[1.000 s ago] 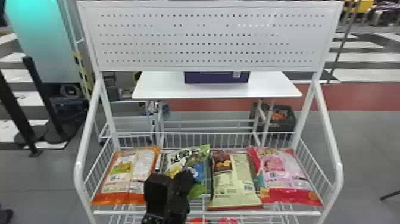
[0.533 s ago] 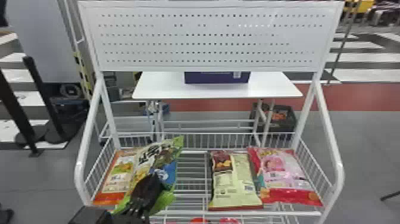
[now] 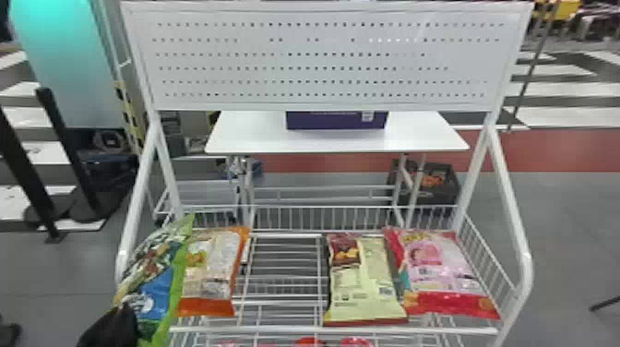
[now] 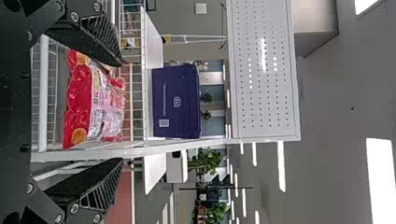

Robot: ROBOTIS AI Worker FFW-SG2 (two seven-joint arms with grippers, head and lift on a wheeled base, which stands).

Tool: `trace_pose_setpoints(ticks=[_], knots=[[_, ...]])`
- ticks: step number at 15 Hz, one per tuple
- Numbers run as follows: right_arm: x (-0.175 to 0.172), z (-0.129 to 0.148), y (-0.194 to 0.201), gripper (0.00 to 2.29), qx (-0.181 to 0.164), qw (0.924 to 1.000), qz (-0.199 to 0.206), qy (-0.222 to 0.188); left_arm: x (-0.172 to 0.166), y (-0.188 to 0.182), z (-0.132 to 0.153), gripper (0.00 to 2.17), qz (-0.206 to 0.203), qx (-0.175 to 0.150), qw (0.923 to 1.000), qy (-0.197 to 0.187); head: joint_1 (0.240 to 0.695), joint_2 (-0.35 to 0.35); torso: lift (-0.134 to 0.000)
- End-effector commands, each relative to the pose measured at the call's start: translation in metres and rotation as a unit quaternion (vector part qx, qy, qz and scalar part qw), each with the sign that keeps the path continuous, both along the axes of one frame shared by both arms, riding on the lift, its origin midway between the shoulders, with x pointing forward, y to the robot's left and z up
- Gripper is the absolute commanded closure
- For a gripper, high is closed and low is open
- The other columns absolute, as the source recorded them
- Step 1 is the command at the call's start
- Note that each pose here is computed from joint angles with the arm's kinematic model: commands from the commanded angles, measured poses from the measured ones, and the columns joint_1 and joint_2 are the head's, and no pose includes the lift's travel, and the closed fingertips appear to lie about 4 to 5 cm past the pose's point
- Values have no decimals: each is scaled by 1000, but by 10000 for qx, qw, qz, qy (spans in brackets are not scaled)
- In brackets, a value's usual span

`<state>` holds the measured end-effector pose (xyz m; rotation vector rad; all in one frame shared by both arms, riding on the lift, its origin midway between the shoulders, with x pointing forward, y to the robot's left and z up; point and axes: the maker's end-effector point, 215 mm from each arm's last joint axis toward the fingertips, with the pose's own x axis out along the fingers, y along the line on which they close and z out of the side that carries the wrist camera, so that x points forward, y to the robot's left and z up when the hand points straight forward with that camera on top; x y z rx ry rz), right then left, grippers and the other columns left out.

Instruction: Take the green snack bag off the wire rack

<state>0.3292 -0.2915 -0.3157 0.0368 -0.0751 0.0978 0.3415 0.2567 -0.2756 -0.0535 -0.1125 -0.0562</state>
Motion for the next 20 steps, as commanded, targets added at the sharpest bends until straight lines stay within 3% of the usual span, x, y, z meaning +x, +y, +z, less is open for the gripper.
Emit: trace_pose_setpoints(ticks=[1,8,20], knots=[[1,0,2,174,16,10000,11,-5,-13,12,-1,1787,57,71,10000,4,499,0,0],[2,-2,1,174,13,10000,5,2,-38,20,-6,1784,14,198,9998,-5,499,0,0],[-1,2,2,174,23,10000,7,-35,-45,23,-3,1787,7,204,9998,-81,499,0,0]])
